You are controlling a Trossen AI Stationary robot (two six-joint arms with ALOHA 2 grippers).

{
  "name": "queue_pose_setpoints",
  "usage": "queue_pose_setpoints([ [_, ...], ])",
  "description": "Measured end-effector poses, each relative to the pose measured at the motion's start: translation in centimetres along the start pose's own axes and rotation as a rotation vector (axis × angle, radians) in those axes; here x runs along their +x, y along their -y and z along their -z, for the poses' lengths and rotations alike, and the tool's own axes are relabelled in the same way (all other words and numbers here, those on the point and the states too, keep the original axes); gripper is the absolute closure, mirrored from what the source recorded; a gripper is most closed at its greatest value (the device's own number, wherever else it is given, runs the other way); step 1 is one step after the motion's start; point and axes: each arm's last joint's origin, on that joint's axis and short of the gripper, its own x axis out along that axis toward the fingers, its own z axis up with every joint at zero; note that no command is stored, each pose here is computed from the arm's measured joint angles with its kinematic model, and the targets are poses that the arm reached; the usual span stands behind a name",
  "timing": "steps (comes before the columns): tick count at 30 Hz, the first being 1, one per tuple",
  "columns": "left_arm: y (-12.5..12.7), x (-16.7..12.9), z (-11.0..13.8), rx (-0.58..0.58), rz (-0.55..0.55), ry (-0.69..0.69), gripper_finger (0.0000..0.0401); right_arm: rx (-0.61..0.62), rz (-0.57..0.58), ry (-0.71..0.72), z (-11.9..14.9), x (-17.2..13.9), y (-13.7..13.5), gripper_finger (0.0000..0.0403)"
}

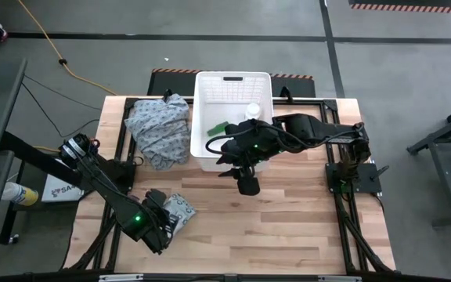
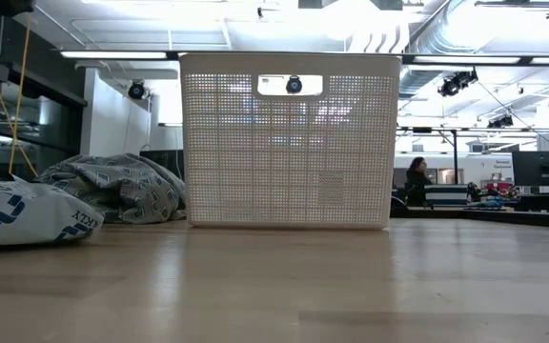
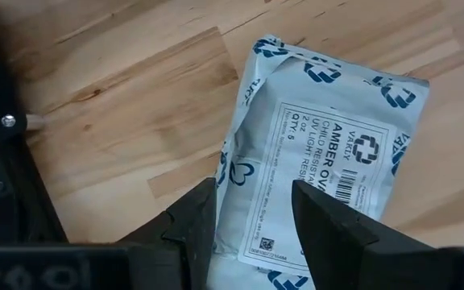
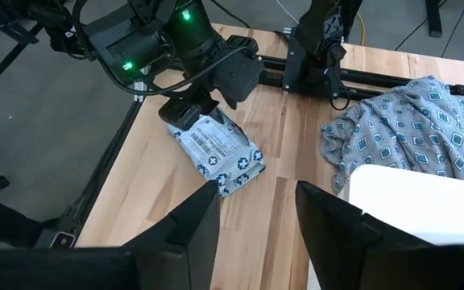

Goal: Pick & place medical supplies in basket/bin
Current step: Put the mailer bag into the white bin

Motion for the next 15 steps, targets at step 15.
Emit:
queue_pose_setpoints([
  [15,0.27,0.00,0.10,0.008,0.028,-0.007,0.0052,-0.008,0.000,0.001,-0.01,0.00,0.00,0.0245],
])
